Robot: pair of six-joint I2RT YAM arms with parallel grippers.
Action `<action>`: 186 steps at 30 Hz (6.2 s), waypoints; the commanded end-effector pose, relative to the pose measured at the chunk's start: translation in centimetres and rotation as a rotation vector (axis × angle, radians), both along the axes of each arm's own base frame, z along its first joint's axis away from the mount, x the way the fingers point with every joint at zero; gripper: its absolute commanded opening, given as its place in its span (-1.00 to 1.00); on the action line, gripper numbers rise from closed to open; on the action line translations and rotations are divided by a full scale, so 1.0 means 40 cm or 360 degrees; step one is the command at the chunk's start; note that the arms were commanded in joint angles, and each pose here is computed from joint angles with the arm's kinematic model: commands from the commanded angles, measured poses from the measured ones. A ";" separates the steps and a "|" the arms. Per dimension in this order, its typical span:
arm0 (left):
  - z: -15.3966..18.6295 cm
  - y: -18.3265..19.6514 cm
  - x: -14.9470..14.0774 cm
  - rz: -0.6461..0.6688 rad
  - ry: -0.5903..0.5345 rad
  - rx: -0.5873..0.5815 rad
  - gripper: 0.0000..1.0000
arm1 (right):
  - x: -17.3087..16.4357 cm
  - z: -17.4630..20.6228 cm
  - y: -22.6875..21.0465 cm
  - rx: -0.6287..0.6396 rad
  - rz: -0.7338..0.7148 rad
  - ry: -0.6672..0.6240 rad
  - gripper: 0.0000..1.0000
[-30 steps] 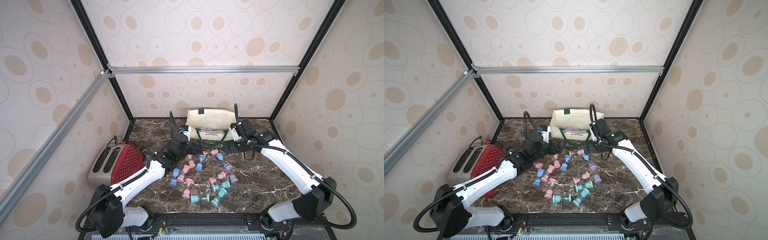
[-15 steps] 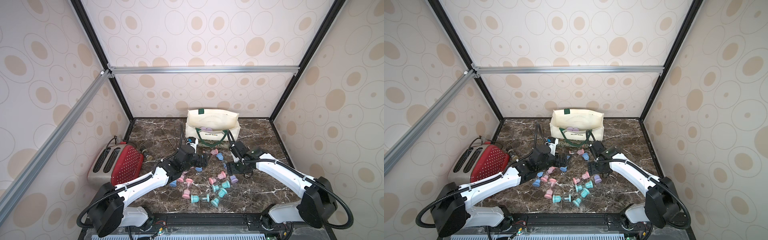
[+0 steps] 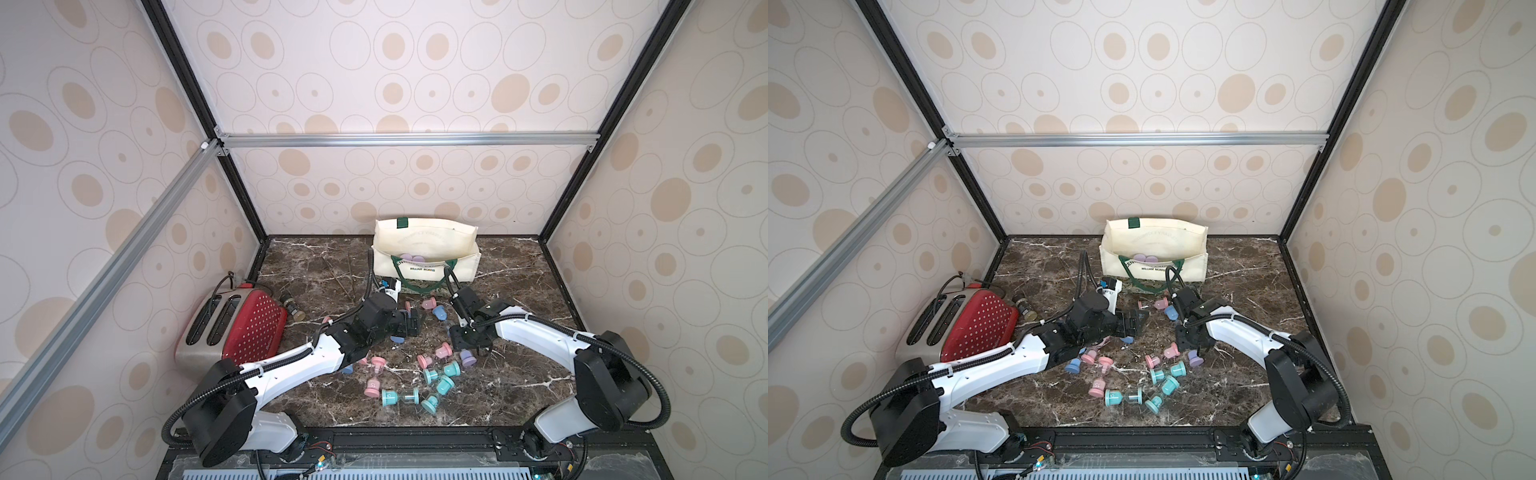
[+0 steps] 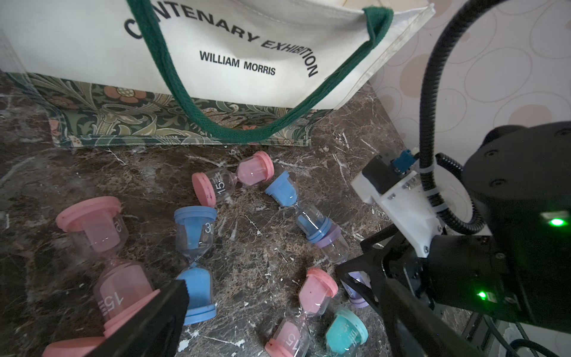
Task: Put the hourglass into the canvas bag
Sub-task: Pick up the hourglass from the center of the board, then place the hourglass in the canvas bag.
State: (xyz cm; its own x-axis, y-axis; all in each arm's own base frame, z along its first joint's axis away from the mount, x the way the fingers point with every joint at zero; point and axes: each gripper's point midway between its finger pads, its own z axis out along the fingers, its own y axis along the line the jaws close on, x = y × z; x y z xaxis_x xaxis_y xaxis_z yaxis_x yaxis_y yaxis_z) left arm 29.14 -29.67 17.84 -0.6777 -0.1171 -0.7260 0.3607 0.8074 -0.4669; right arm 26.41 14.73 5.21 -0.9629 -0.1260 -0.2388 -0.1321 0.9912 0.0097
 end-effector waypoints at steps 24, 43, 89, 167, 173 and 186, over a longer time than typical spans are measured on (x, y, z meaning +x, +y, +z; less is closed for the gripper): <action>0.003 -0.008 0.012 0.0036 -0.0010 0.0013 0.95 | 0.036 -0.109 -0.004 -0.0134 0.0045 0.0016 0.07; 0.028 0.011 0.012 0.0071 -0.0054 0.0024 0.95 | 0.025 -0.048 -0.012 -0.0108 0.0067 -0.0048 -0.26; 0.301 0.004 0.166 0.0088 -0.0432 0.0026 0.95 | 0.483 0.612 0.154 0.0322 0.0042 -0.0964 -0.56; 0.189 0.064 0.310 0.0271 -0.0294 -0.0048 0.95 | 0.699 0.316 0.202 0.0093 0.0273 -0.0753 0.40; 0.200 0.067 0.303 0.0268 -0.0301 -0.0051 0.95 | 0.667 0.408 0.204 0.0175 0.0274 -0.0815 0.61; 0.213 0.096 0.238 0.0237 -0.0282 -0.0091 0.95 | 0.496 0.529 0.173 0.0409 0.0194 -0.0788 0.79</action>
State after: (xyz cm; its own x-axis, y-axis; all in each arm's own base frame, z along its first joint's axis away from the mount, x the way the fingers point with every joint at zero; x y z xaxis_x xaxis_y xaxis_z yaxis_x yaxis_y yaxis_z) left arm 39.39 -26.38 25.89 -0.5076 -0.2327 -0.8296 0.3215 0.8421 -0.4329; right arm 48.21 21.92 26.83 -0.6671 -0.1368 -0.7323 -0.3086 0.9454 0.1045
